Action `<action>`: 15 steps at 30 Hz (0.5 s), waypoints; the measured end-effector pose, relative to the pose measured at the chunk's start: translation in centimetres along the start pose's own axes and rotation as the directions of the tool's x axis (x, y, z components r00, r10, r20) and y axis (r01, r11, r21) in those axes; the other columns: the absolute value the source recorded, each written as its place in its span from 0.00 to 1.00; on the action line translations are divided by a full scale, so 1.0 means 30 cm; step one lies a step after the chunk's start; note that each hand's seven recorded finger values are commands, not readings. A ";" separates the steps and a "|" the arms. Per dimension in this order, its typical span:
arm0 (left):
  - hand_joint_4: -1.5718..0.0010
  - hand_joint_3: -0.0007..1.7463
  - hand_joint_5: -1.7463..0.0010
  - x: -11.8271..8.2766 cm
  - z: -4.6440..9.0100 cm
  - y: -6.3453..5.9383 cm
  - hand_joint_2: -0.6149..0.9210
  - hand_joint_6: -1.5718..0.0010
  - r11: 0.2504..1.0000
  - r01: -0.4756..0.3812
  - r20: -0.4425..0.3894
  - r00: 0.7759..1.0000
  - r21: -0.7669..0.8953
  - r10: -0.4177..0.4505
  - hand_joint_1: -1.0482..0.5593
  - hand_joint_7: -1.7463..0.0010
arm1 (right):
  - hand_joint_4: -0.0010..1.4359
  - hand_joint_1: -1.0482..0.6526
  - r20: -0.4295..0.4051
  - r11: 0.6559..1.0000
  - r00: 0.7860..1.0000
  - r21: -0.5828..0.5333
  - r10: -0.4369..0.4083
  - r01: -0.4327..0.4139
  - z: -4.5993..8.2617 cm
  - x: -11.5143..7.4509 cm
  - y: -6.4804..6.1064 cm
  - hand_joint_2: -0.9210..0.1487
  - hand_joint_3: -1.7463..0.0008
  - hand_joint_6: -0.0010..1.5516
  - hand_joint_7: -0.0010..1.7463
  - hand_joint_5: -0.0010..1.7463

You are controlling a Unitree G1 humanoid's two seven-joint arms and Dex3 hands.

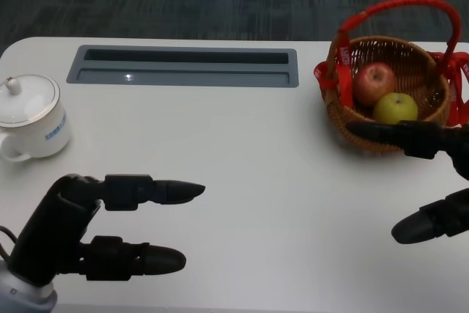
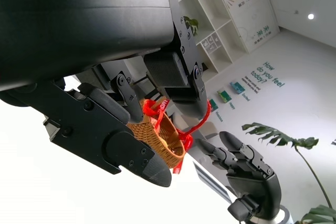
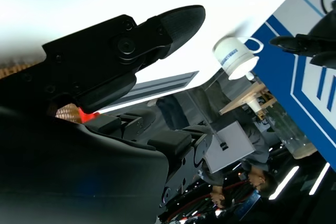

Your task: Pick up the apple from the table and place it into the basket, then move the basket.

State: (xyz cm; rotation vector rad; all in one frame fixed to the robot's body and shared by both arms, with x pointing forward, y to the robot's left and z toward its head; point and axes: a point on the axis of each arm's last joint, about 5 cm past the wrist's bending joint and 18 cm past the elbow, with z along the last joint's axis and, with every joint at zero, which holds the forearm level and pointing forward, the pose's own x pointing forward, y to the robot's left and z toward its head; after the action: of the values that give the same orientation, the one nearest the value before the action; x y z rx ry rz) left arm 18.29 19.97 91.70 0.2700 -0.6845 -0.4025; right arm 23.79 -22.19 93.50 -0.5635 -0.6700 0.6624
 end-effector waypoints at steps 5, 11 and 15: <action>0.34 0.00 1.00 0.005 0.002 0.009 0.85 0.40 1.000 -0.003 0.003 1.000 0.008 0.003 0.40 1.00 | 0.41 0.25 0.042 0.991 0.998 0.131 -0.040 0.034 -0.007 0.021 0.052 0.17 1.00 0.34 0.01 0.01; 0.35 0.00 1.00 0.006 0.002 0.013 0.85 0.41 1.000 -0.007 0.001 1.000 0.012 0.007 0.38 1.00 | 0.44 0.31 0.092 0.971 0.992 0.230 -0.082 0.059 -0.006 0.057 0.122 0.16 1.00 0.37 0.01 0.01; 0.36 0.00 1.00 0.005 0.002 0.014 0.85 0.42 1.000 -0.008 0.001 1.000 0.014 0.008 0.37 1.00 | 0.48 0.35 0.122 0.959 0.985 0.271 -0.123 0.086 -0.004 0.082 0.169 0.13 0.99 0.41 0.01 0.01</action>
State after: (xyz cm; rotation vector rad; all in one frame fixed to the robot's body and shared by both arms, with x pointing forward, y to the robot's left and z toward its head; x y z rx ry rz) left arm 18.48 20.27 92.00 0.2801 -0.6891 -0.3899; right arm 23.47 -17.15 91.02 -0.2341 -0.7214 0.6821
